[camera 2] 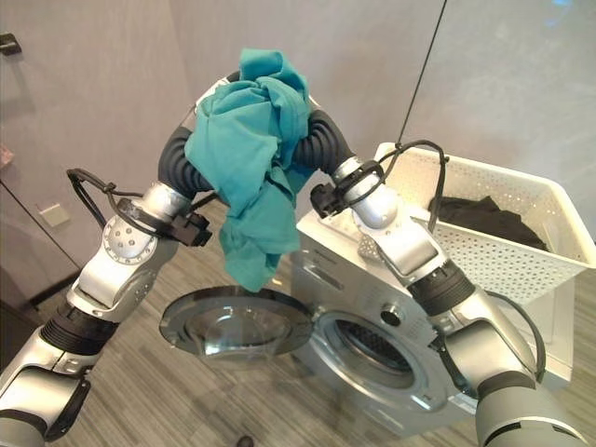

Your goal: Grab the laundry basket,head to the washer,open it,put in the laundry and shut it.

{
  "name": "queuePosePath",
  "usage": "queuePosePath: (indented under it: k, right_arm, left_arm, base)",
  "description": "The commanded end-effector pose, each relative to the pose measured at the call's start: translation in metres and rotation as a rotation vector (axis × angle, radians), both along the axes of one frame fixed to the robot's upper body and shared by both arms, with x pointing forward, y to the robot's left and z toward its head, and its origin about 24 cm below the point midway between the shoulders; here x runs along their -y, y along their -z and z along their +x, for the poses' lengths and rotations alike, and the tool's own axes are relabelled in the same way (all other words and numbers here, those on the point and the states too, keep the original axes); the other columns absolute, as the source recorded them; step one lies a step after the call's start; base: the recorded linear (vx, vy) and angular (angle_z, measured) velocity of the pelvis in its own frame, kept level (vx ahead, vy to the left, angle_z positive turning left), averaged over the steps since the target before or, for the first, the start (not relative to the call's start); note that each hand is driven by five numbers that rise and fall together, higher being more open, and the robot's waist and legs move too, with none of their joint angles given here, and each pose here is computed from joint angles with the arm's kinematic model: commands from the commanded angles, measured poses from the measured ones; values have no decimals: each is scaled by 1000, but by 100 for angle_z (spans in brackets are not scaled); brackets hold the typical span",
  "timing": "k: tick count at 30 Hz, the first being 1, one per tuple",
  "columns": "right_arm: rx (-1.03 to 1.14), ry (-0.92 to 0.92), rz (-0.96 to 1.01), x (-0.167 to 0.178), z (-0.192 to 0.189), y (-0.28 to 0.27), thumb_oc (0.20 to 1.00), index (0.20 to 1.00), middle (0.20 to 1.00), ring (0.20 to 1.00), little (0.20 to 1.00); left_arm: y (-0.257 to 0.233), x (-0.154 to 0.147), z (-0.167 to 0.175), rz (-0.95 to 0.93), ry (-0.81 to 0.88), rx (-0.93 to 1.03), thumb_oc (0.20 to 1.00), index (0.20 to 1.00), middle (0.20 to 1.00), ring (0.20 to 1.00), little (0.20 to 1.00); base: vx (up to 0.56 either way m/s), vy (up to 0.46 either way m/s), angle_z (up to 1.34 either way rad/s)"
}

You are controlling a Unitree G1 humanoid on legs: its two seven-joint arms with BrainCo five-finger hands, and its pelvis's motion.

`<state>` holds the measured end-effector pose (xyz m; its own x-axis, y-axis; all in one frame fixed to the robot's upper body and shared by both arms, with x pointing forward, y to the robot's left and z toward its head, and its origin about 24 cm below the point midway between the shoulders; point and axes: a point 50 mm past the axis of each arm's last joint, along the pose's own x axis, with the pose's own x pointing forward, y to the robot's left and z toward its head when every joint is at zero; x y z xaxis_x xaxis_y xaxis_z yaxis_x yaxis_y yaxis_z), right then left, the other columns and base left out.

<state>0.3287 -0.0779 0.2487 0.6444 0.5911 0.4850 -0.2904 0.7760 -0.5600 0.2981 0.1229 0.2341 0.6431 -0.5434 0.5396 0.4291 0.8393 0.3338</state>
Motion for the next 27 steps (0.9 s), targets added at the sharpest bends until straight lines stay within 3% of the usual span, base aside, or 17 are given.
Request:
queuePosePath:
  k: [1,2,3,5,7,15,19,22,27]
  right_arm:
    - [289,-239,0,-52,-34,-75,200,200,200,200,200]
    - [282,-248,-8,-53,-34,-74,200,200,200,200,200]
    - [277,-258,-19,-55,-35,-72,200,200,200,200,200]
    - [280,-253,-41,-56,-34,-71,200,200,200,200,200]
    - [283,-253,-52,-57,-35,-70,1000,1000,1000,1000,1000]
    - [286,-205,-30,-50,-31,-69,1000,1000,1000,1000,1000]
    - [331,-162,-38,-40,-32,-75,1000,1000,1000,1000,1000]
    - [376,-112,-35,-27,-32,-82,1000,1000,1000,1000,1000]
    - [550,107,32,29,-39,-112,1000,1000,1000,1000,1000]
  left_arm:
    - [17,52,-4,180,216,-47,881,881,881,881,881]
    - [19,55,-3,191,224,-56,410,410,410,410,410]
    - [22,58,-2,193,226,-74,200,200,200,200,200]
    - [21,61,-3,209,230,-59,200,200,200,200,200]
    - [20,62,-2,208,225,-52,200,200,200,200,200]
    - [26,64,2,129,216,-110,200,200,200,200,200]
    - [48,61,4,-60,254,-307,200,200,200,200,200]
    - [63,58,2,-143,282,-413,200,200,200,200,200]
    - [106,40,-16,-327,330,-662,200,200,200,200,200]
  base:
    - [0,0,0]
    - [0,0,0]
    - [0,0,0]
    - [0,0,0]
    - [0,0,0]
    - [0,0,0]
    - [0,0,0]
    - [0,0,0]
    - [0,0,0]
